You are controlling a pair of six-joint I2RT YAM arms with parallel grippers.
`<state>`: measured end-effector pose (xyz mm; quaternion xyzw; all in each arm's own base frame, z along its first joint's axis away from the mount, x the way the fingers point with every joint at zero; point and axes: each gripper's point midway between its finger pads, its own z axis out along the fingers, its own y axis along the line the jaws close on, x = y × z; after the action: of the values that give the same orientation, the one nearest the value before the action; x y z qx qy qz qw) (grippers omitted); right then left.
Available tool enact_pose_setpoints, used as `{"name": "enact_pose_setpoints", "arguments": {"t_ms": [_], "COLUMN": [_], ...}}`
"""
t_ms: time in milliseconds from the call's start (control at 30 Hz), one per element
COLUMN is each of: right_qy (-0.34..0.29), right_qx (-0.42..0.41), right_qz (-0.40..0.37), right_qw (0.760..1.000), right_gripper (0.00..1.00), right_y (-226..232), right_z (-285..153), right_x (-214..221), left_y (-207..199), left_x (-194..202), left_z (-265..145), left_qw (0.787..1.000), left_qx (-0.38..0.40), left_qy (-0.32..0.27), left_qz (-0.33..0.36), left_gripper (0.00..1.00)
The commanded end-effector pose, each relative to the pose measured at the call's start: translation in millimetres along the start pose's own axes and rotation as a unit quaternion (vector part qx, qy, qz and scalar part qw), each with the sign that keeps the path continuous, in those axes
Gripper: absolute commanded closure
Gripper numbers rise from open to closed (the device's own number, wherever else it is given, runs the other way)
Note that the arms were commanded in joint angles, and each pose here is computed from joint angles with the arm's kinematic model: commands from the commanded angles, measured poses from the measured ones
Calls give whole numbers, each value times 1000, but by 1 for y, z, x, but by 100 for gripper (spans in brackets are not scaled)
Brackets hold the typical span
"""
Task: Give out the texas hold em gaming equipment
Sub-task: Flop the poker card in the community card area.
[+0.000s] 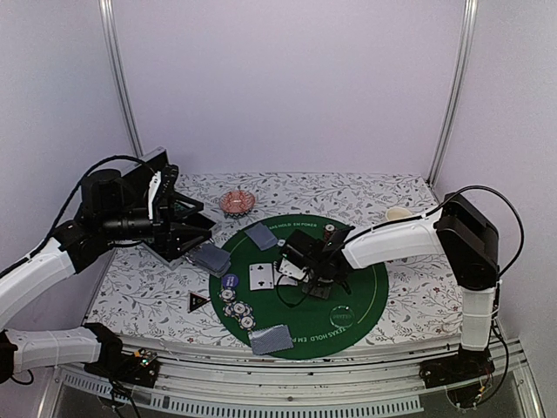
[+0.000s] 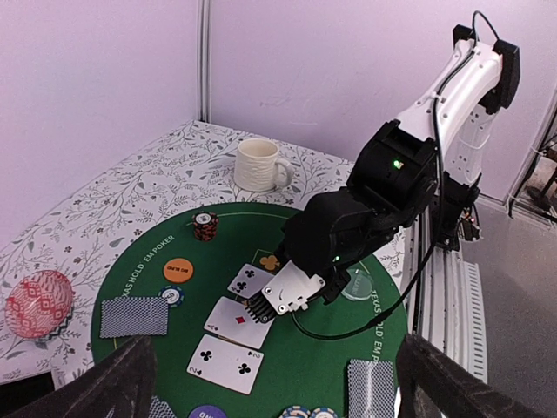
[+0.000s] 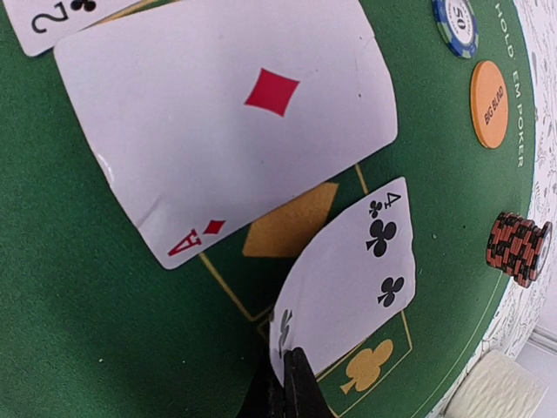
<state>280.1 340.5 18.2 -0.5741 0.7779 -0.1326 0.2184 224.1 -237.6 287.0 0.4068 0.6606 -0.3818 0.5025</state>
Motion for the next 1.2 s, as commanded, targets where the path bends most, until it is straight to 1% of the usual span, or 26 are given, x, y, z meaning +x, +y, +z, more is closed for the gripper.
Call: {"name": "enact_pose_setpoints", "arguments": {"t_ms": [0, 200, 500, 667, 900, 933, 1067, 1167], "right_qy": [-10, -15, -2, -2, 7, 7, 2, -8], "right_qx": [-23, -18, -27, -31, -15, -17, -25, -33], "right_qz": [-13, -23, -46, -40, -42, -42, -43, -43], "right_qw": [1000, 999, 999, 999, 999, 999, 999, 999], "right_gripper": [98, 98, 98, 98, 97, 95, 75, 67], "right_y": [8, 4, 17, 20, 13, 14, 18, 20], "right_z": [9, 14, 19, 17, 12, 11, 8, 3], "right_x": [-8, -16, -18, -18, -9, -9, -13, -17], "left_y": [-2, -3, -2, -2, -2, -2, -2, -1], "left_x": [5, 4, 4, 4, 4, 4, 4, 5], "left_z": [1, 0, 0, 0, 0, 0, 0, 0], "left_qw": [1000, 1000, 1000, 1000, 1000, 1000, 1000, 1000], "left_qx": [4, 3, 0, 0, 0, 1, 0, -1], "left_qy": [5, 4, 5, 5, 4, 4, 5, 5], "left_qz": [2, 4, 4, 3, 4, 4, 4, 4], "left_gripper": [2, 2, 2, 2, 2, 2, 2, 2]}}
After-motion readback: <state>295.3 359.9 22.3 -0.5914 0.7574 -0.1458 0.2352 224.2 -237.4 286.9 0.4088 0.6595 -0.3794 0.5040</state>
